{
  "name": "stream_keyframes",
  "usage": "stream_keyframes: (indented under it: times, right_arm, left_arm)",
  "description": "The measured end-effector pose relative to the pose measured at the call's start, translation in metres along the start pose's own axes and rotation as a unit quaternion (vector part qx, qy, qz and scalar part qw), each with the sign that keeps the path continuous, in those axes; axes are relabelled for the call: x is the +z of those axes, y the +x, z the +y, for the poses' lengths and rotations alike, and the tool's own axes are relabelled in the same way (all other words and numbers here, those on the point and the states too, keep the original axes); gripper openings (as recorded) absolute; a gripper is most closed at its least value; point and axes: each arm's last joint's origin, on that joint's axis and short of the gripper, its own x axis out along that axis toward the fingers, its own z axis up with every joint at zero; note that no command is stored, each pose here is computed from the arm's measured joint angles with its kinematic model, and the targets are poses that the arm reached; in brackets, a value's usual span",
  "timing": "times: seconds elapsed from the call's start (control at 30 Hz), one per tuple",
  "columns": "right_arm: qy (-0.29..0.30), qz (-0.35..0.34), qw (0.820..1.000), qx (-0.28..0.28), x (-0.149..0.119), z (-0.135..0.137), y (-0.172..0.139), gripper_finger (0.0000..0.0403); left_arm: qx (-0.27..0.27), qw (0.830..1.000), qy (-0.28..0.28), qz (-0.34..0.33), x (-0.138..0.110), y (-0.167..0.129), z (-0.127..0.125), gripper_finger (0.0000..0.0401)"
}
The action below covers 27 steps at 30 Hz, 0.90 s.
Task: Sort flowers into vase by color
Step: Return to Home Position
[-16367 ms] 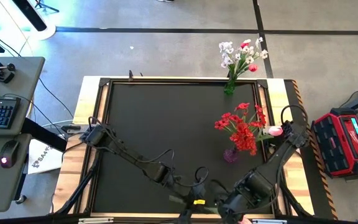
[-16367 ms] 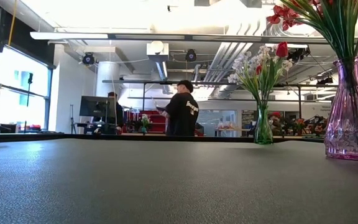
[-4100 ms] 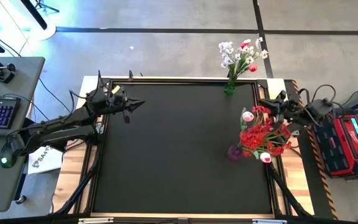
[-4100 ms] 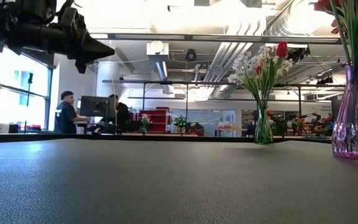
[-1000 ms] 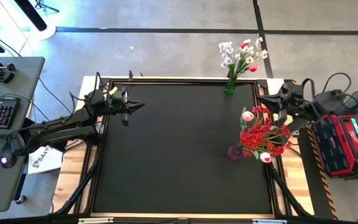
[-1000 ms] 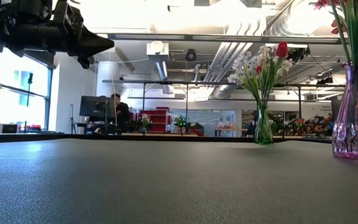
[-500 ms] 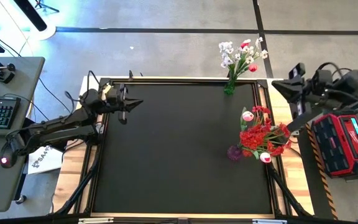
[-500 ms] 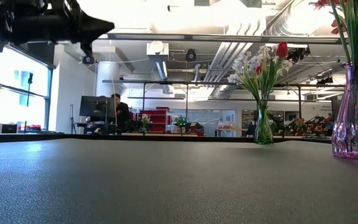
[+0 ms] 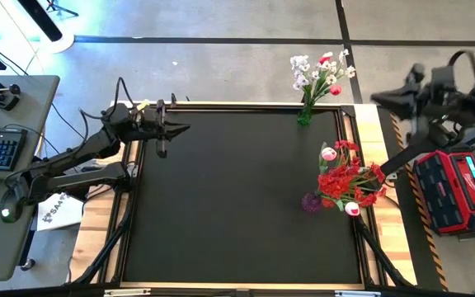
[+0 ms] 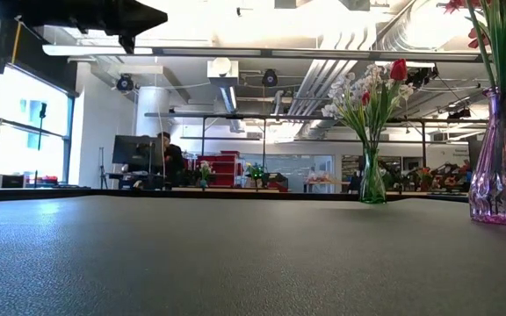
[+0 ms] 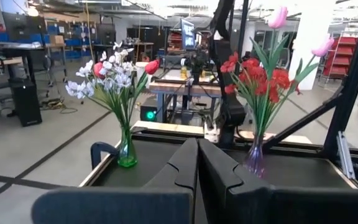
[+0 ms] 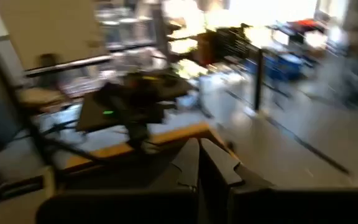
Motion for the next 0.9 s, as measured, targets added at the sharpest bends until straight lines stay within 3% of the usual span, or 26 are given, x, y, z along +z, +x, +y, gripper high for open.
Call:
stream_keyframes:
  times: [0.17,0.3,0.37,0.6,0.77,0.9]
  right_arm:
    - [0.046,0.059,0.995,-0.073,-0.008,-0.021,-0.017,0.0000]
    - [0.057,0.061,0.993,-0.079,-0.010,-0.020,-0.016,0.0000]
    - [0.081,0.050,0.989,-0.117,-0.012,-0.023,-0.016,0.0000]
    - [0.124,0.088,0.978,-0.144,-0.035,-0.028,-0.017,0.0000]
    - [0.110,0.154,0.970,-0.151,-0.057,-0.018,0.004,0.0000]
    - [0.094,0.163,0.966,-0.175,-0.076,-0.015,0.014,0.0000]
  left_arm:
    - [0.000,1.000,-0.005,0.011,-0.002,0.000,0.000,0.0000]
    - [0.001,1.000,-0.010,0.024,-0.005,0.000,0.000,0.0000]
    - [0.001,1.000,-0.012,0.026,-0.005,0.000,0.000,0.0000]
    - [-0.008,0.999,-0.017,0.038,-0.008,0.001,-0.002,0.0000]
    - [-0.014,0.999,-0.008,0.039,-0.008,0.002,-0.004,0.0000]
    - [-0.015,0.999,0.003,0.049,-0.010,0.002,-0.004,0.0000]
